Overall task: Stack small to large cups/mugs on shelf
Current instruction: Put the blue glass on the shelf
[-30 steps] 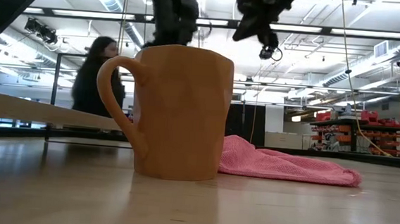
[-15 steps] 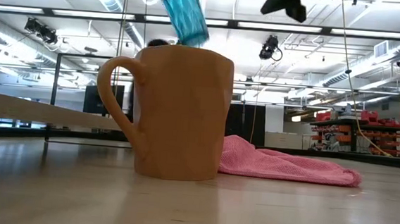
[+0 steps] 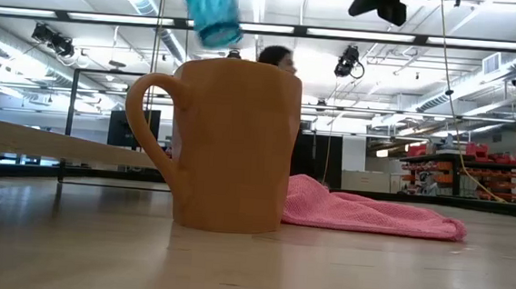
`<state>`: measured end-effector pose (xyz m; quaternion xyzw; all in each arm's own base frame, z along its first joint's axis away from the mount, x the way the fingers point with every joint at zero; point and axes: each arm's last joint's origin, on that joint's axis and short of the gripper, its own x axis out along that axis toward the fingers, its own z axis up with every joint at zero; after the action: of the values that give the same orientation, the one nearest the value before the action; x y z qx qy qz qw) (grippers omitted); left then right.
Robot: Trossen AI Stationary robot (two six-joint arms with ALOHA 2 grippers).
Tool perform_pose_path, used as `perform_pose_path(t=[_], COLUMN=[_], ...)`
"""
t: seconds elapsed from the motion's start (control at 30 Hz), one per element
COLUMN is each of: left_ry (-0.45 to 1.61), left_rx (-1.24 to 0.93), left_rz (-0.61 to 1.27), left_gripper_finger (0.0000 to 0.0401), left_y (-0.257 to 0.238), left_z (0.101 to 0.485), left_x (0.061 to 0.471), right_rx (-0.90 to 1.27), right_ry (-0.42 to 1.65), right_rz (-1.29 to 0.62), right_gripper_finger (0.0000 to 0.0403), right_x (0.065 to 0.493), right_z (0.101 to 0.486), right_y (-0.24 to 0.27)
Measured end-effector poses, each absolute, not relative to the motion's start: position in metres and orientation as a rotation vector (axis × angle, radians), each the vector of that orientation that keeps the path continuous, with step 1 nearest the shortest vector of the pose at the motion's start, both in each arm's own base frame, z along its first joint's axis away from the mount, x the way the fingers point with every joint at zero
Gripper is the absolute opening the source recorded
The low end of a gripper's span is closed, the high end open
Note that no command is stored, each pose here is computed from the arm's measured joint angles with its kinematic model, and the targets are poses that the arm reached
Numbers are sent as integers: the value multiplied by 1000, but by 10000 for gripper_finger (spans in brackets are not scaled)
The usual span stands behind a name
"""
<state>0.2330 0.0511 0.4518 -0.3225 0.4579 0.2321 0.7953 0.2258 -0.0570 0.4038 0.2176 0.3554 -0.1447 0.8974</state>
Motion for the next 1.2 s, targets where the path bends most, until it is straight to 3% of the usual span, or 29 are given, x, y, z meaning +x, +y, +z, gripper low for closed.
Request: perform_pose_path(t=[0.2,0.77,1.2], left_ry=[1146,1366,1294], left_rx=[-737,-739,-735], left_rz=[558,801,803], left_gripper_finger=[12,12,12], left_y=[38,42,46], left_z=[410,336,328], left_x=[223,206,213], right_rx=[435,412,413], right_ry=[777,783,782], right_rz=[-258,-292,-292], right_gripper_finger=[9,9,9], right_x=[228,230,230], right_z=[398,393,393], right_y=[-46,-45,-45])
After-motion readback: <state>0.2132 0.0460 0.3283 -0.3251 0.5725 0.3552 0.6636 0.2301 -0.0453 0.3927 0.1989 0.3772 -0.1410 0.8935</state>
